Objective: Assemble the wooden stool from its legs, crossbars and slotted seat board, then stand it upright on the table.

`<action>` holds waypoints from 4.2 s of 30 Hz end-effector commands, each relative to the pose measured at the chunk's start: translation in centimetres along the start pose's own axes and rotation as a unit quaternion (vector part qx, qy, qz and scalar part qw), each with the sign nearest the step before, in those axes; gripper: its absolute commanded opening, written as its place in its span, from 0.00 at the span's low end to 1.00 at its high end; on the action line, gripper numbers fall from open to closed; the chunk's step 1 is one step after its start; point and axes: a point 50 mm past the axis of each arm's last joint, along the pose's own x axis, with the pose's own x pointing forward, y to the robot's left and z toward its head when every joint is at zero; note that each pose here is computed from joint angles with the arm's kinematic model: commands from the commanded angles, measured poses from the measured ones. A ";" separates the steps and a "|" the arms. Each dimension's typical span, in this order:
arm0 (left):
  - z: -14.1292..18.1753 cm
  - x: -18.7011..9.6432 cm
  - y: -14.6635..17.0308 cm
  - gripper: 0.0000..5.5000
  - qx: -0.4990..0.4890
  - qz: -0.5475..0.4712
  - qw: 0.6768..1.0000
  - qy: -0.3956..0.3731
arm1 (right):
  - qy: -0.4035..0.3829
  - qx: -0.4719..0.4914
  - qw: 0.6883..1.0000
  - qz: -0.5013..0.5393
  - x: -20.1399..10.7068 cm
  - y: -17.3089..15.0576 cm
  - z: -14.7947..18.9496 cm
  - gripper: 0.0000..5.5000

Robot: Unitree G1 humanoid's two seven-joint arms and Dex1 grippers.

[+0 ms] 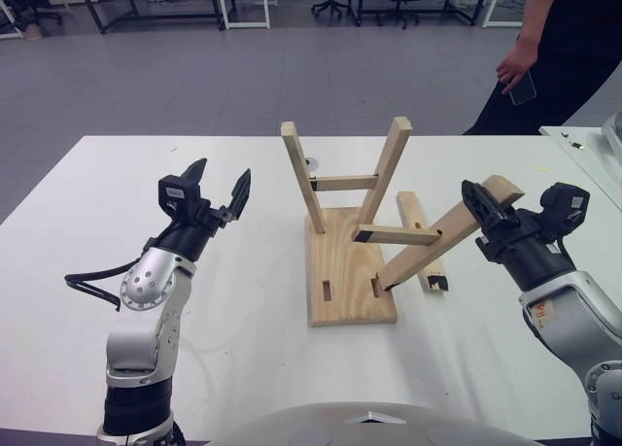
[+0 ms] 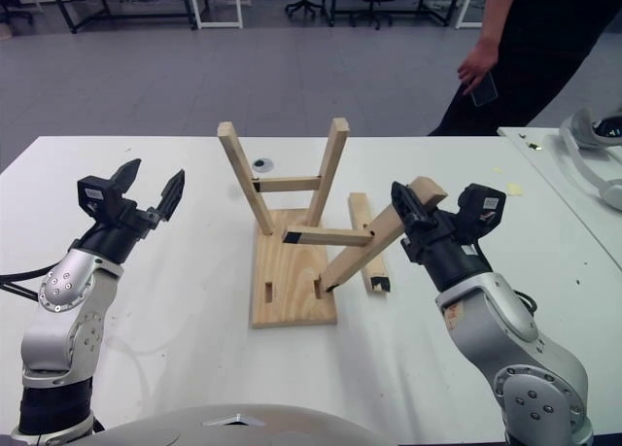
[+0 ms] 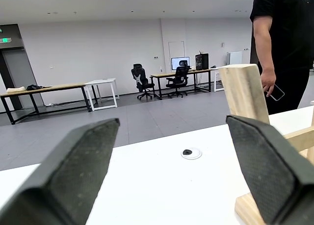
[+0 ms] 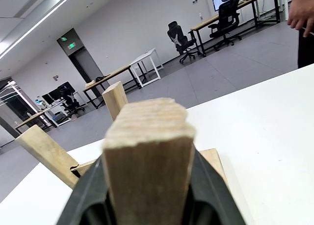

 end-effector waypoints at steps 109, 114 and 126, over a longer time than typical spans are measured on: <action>17.2 13.7 -5.3 0.73 -0.413 -0.337 0.830 -0.167 | -0.251 -0.480 0.812 0.216 10.5 6.0 11.1 0.38; 17.5 13.9 -6.0 0.73 -0.442 -0.359 0.808 -0.151 | -0.275 -0.461 0.780 0.321 9.4 9.9 9.2 0.38; 17.7 13.0 -3.9 0.48 -0.458 -0.333 0.803 -0.188 | -0.201 -0.478 0.783 0.344 9.6 7.6 7.7 0.38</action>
